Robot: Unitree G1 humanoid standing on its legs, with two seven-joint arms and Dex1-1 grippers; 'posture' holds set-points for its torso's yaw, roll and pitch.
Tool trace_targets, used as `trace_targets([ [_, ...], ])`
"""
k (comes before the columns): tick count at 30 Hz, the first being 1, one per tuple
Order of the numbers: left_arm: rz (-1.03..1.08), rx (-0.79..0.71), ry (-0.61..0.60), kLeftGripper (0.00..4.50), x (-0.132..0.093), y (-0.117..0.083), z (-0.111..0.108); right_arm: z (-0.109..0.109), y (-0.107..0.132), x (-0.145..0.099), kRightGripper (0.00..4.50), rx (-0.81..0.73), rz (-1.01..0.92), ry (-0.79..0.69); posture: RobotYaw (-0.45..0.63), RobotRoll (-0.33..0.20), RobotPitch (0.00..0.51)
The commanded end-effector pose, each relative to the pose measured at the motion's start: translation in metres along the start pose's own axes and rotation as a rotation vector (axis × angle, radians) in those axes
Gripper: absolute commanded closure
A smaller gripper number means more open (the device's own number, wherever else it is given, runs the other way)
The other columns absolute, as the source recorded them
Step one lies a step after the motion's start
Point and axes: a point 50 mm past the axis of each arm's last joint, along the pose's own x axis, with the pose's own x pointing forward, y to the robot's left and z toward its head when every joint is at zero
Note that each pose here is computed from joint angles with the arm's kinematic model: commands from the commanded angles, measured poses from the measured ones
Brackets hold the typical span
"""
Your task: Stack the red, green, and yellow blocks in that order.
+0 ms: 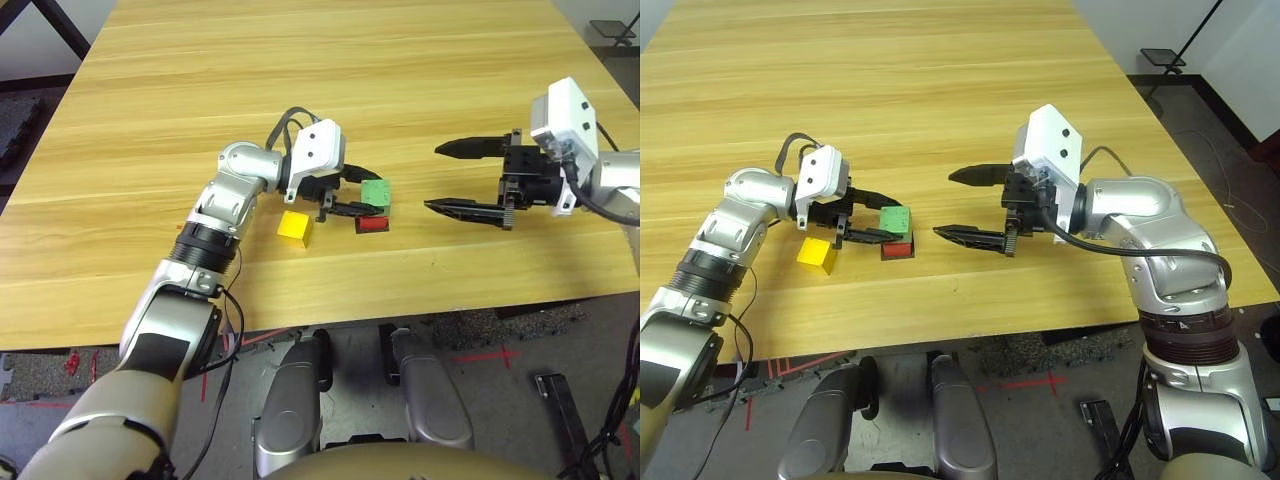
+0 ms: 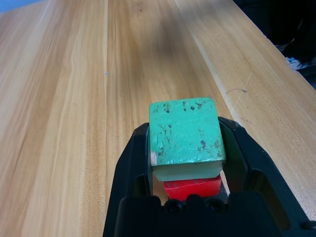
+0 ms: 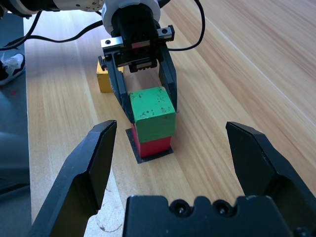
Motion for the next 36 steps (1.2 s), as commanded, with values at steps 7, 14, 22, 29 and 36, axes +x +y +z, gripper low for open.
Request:
trace_targets([
  [7,-0.003,-0.034,0.016,0.01,0.0,-0.001,-0.003,0.0,0.0,0.002,0.0,0.003,0.015,-0.018,0.13,0.019,0.24],
  [14,-0.024,-0.036,0.059,0.01,-0.013,-0.002,-0.004,0.0,-0.002,0.003,0.0,0.002,0.013,-0.017,0.13,0.018,0.237],
  [22,-0.003,-0.058,0.147,0.01,-0.054,0.0,-0.007,-0.001,-0.004,0.003,0.0,-0.001,0.014,-0.014,0.14,0.022,0.233],
  [29,0.016,-0.044,0.068,0.01,-0.088,-0.009,-0.007,-0.005,-0.005,0.006,0.0,0.001,0.019,-0.015,0.16,0.026,0.223],
  [36,-0.01,-0.082,0.037,0.01,-0.096,-0.025,-0.021,-0.007,-0.009,0.007,0.0,-0.002,0.02,-0.013,0.18,0.022,0.213],
])
